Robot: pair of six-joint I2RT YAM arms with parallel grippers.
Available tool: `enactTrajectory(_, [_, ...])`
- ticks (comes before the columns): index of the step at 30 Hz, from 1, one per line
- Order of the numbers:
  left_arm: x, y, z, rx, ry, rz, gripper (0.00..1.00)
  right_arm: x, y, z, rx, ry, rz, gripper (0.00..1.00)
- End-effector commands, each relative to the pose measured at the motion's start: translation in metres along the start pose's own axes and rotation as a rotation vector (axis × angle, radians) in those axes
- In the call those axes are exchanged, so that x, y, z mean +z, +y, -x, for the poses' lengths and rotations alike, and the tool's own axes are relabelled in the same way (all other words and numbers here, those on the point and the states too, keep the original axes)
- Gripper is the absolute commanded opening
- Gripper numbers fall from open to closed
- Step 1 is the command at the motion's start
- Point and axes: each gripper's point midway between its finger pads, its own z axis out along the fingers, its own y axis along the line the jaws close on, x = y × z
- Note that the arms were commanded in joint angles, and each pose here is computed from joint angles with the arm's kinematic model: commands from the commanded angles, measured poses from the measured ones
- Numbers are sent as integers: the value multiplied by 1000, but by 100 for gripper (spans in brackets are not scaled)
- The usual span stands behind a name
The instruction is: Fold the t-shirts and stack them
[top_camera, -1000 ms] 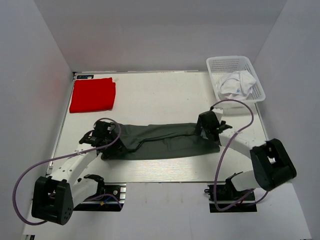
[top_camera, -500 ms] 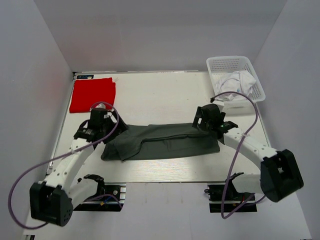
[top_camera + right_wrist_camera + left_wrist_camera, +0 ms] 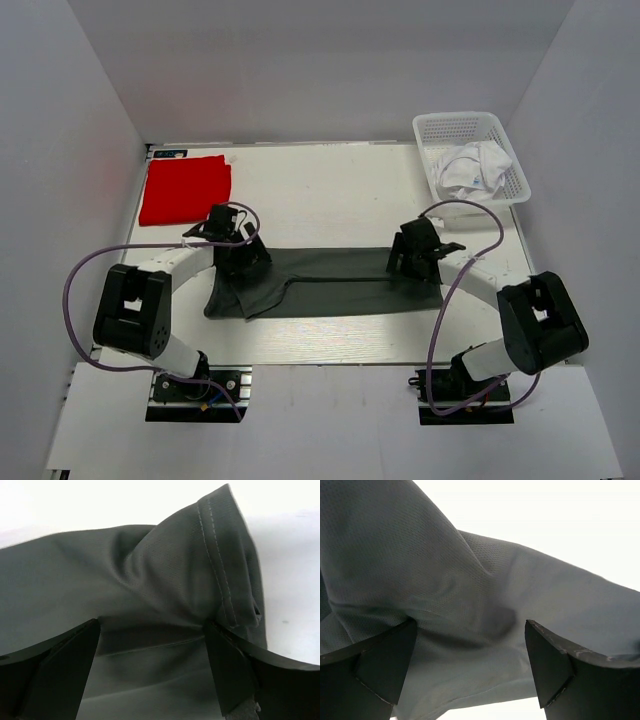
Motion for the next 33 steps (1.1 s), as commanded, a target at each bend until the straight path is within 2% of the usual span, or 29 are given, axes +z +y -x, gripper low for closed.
enactTrajectory(1, [12, 34, -21, -17, 73, 123, 100, -5, -31, 10, 80, -34, -101, 90])
enactTrajectory(5, [14, 46, -22, -17, 77, 190, 100, -15, -36, 37, 107, -126, -82, 90])
enactTrajectory(6, [14, 45, -23, -17, 84, 182, 100, -21, -32, 53, 85, -181, -47, 90])
enactTrajectory(8, [13, 32, -11, -14, 47, 137, 100, -26, -17, 58, 52, -189, 36, 90])
enactTrajectory(10, [13, 23, -6, -3, 31, 117, 100, -35, -5, 73, -15, -250, 98, 90])
enactTrajectory(11, [12, 19, -4, 7, 30, 104, 100, -38, 13, 71, -40, -240, 197, 90])
enactTrajectory(13, [13, 14, 3, 8, 21, 96, 100, -40, 29, 73, -72, -250, 286, 90])
enactTrajectory(18, [26, 2, 22, 18, 6, 95, 100, -19, 30, 56, -12, -173, 272, 90])
enactTrajectory(19, [37, 6, 24, 8, 28, 118, 100, -13, 23, 47, 9, -146, 246, 90])
enactTrajectory(22, [53, -15, 54, 32, 24, 116, 100, -1, 9, 15, 98, -49, 171, 90])
enactTrajectory(24, [80, -37, 73, 74, 62, 109, 100, -1, 12, -13, 108, 5, 214, 90])
enactTrajectory(25, [81, -80, 104, 106, 24, 16, 100, -7, 18, -19, 108, 11, 255, 90])
enactTrajectory(26, [90, -91, 112, 115, 34, -4, 100, -7, 18, -39, 101, 47, 277, 90])
enactTrajectory(27, [120, -90, 106, 135, 81, 10, 100, -15, 18, -50, 119, 52, 297, 90])
enactTrajectory(28, [118, -121, 138, 156, 18, -53, 100, -21, 25, -63, 105, 93, 353, 90])
enactTrajectory(30, [133, -144, 151, 180, 20, -94, 100, -33, 32, -89, 62, 134, 402, 90])
enactTrajectory(32, [153, -181, 167, 171, 21, -233, 100, -45, 40, -117, -19, 202, 428, 90])
enactTrajectory(33, [159, -195, 171, 165, 14, -299, 100, -51, 46, -117, -52, 198, 456, 90])
